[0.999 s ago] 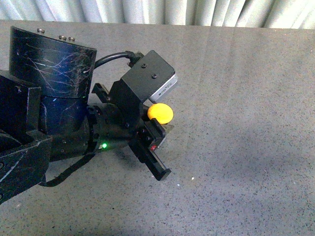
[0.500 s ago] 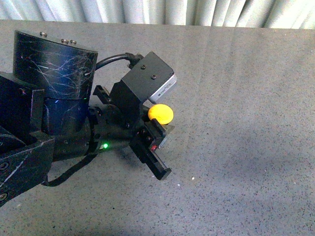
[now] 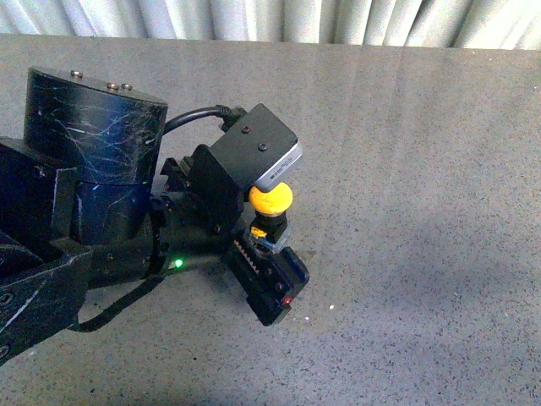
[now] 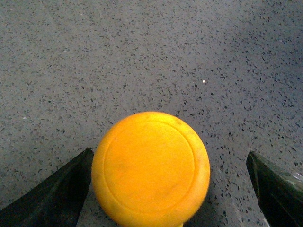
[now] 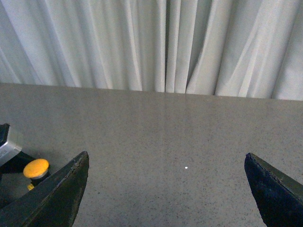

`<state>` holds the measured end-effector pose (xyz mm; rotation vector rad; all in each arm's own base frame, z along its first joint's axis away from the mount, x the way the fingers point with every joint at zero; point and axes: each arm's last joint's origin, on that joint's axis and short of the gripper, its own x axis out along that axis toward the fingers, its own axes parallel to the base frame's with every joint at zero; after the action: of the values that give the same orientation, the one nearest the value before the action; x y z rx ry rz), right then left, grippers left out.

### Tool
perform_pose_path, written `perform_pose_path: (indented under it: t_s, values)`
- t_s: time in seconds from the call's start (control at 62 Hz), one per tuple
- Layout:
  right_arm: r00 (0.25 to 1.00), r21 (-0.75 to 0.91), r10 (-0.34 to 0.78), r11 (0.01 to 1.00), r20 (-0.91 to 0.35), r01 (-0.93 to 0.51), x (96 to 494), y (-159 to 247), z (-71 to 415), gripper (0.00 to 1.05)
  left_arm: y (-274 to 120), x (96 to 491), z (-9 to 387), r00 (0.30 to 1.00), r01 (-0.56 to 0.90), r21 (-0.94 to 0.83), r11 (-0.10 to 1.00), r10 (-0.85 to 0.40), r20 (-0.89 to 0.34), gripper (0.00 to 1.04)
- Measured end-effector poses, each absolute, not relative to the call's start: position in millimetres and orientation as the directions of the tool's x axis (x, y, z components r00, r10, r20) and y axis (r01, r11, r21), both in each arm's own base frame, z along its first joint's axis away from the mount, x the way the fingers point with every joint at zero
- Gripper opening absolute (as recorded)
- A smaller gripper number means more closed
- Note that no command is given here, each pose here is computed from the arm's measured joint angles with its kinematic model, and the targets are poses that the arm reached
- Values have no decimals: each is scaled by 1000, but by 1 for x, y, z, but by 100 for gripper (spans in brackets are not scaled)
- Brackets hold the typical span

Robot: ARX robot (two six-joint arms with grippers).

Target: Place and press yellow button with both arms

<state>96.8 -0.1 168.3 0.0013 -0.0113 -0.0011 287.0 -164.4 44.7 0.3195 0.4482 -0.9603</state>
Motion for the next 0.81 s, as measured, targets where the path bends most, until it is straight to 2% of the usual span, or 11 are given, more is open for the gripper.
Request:
perform_pose_path:
  t_s: [0.564,0.806]
  values:
    - [1000,1,-1,1000,11,1,97,0,168,96,-106,270,77,588,777,103,621,-658,-470,96]
    - [1000,1,-1,1000,12,1,97,0,168,96,-79,258,124,692,700,136,701,-619,-372,96]
